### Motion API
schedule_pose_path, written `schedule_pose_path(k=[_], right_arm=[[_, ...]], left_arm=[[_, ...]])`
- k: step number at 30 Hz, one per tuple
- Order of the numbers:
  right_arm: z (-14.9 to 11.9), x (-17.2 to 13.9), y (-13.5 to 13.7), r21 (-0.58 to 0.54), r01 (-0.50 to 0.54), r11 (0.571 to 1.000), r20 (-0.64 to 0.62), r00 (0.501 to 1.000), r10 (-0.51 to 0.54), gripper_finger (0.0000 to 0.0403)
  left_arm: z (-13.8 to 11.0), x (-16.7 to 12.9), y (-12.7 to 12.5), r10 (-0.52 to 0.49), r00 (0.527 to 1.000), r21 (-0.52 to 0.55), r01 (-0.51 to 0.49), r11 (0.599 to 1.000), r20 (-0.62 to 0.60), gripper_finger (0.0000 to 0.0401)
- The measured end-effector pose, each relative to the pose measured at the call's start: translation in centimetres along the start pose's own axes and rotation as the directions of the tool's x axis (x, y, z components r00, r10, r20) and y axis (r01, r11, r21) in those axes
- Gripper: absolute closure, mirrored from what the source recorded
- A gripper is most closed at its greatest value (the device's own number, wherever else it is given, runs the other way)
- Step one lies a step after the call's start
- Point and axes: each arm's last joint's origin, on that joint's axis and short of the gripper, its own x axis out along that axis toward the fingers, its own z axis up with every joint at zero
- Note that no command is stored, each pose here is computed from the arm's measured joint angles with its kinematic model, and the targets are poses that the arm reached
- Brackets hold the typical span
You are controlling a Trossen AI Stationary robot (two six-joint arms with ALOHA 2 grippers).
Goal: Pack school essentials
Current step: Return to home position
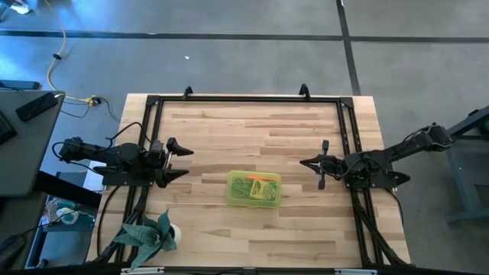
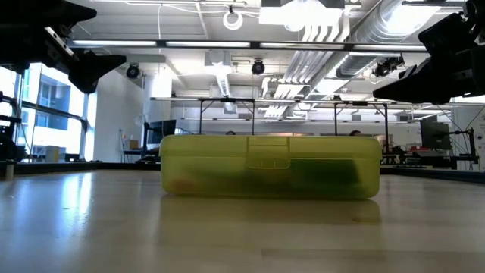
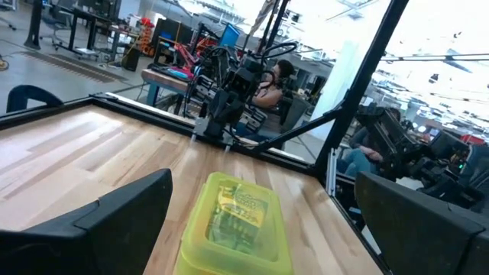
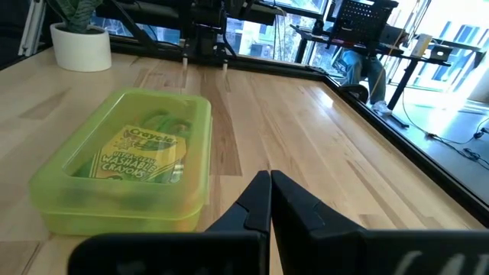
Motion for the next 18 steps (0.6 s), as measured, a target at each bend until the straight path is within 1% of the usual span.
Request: schedule_pose_path(k=[18], right_arm=[[0.00,0.00,0.01,0.000,-0.003,1.000,0.000,1.000,0.003,0.0403]], left_arm=[[0.00,0.00,0.00,0.000,1.000,0.000,0.000,1.000,0.000,0.0002]])
